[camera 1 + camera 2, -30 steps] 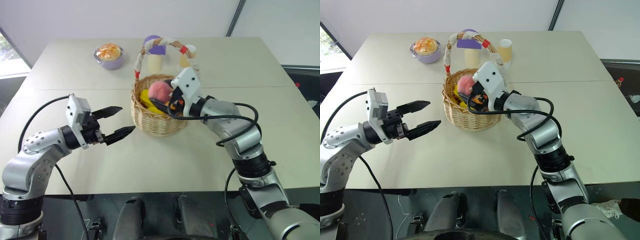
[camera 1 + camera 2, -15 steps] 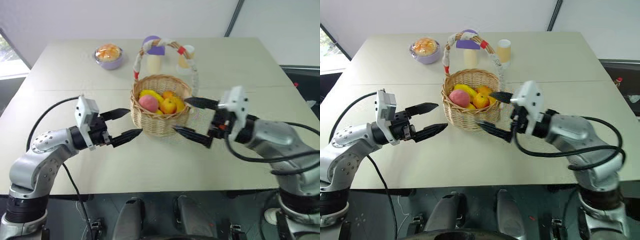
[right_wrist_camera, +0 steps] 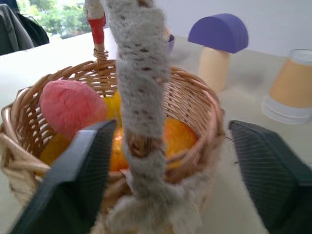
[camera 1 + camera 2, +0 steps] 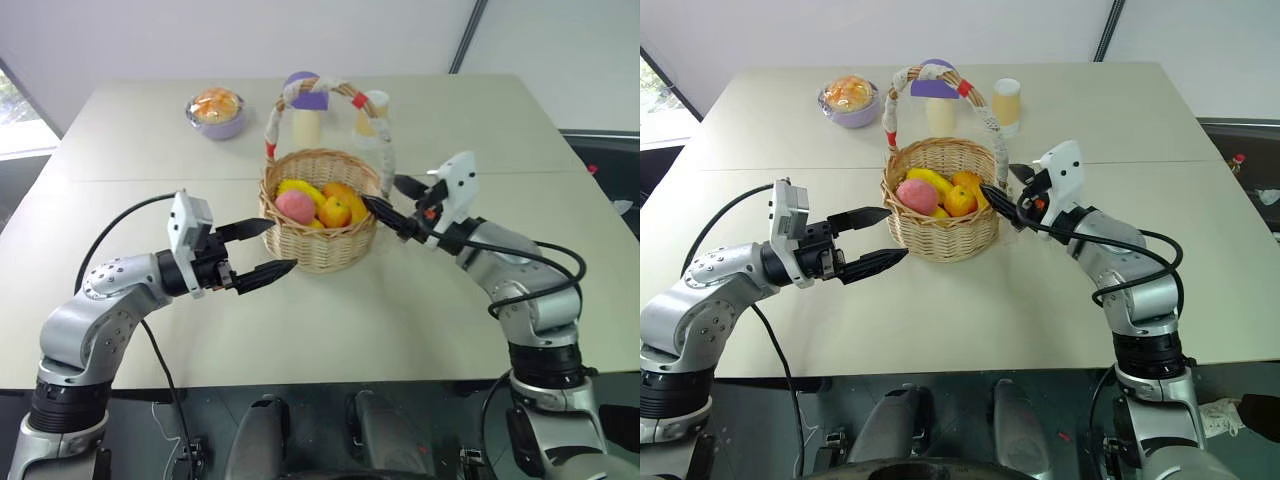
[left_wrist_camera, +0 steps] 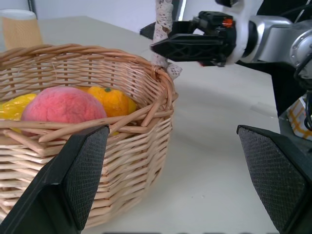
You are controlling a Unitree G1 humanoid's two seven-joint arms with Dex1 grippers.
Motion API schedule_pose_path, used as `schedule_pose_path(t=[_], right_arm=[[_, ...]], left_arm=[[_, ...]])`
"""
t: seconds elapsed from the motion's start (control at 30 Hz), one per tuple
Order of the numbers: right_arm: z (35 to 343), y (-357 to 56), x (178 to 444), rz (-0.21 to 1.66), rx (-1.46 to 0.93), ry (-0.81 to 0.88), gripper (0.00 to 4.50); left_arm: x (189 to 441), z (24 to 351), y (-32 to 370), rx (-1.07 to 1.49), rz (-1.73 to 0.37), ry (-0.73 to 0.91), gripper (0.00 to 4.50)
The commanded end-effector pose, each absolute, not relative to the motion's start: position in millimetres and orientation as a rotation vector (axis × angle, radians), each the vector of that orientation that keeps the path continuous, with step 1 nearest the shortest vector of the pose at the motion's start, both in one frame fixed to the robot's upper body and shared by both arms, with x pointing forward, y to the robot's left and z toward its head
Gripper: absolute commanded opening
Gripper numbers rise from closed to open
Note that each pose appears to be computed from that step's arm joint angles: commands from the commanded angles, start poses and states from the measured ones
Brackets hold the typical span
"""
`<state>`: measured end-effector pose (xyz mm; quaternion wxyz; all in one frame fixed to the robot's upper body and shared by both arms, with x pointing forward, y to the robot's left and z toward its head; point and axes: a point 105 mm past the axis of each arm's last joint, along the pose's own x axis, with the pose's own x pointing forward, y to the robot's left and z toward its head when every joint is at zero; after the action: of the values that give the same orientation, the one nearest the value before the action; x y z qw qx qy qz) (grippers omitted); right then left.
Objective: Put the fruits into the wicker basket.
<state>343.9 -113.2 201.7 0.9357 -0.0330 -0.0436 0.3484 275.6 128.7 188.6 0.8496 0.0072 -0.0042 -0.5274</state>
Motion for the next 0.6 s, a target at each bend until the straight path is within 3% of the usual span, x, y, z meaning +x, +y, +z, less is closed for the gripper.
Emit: schedule_pose_path(t=[0.03, 0.13, 0.3, 0.47, 0.6], right_arm=[[220, -107, 338, 0.726, -0.055, -0.145, 1.61], [229, -111, 336, 0.704, -0.049, -0.17, 0.16], [244, -132, 332, 0.609, -0.098, -0.226, 0.16], [260, -214, 335, 0.291, -0.173, -0.264, 0.16], [261, -304, 336, -0.07, -0.192, -0.244, 0.16]], left_arm=[[270, 196, 126, 0.04, -1.12, -0.054, 4.5], [270, 196, 125, 0.036, -1.121, -0.055, 4.5], [272, 196, 123, 0.033, -1.135, -0.056, 4.5], [276, 197, 116, 0.028, -1.169, -0.062, 4.5], [280, 197, 113, 0.025, -1.185, -0.067, 4.5]])
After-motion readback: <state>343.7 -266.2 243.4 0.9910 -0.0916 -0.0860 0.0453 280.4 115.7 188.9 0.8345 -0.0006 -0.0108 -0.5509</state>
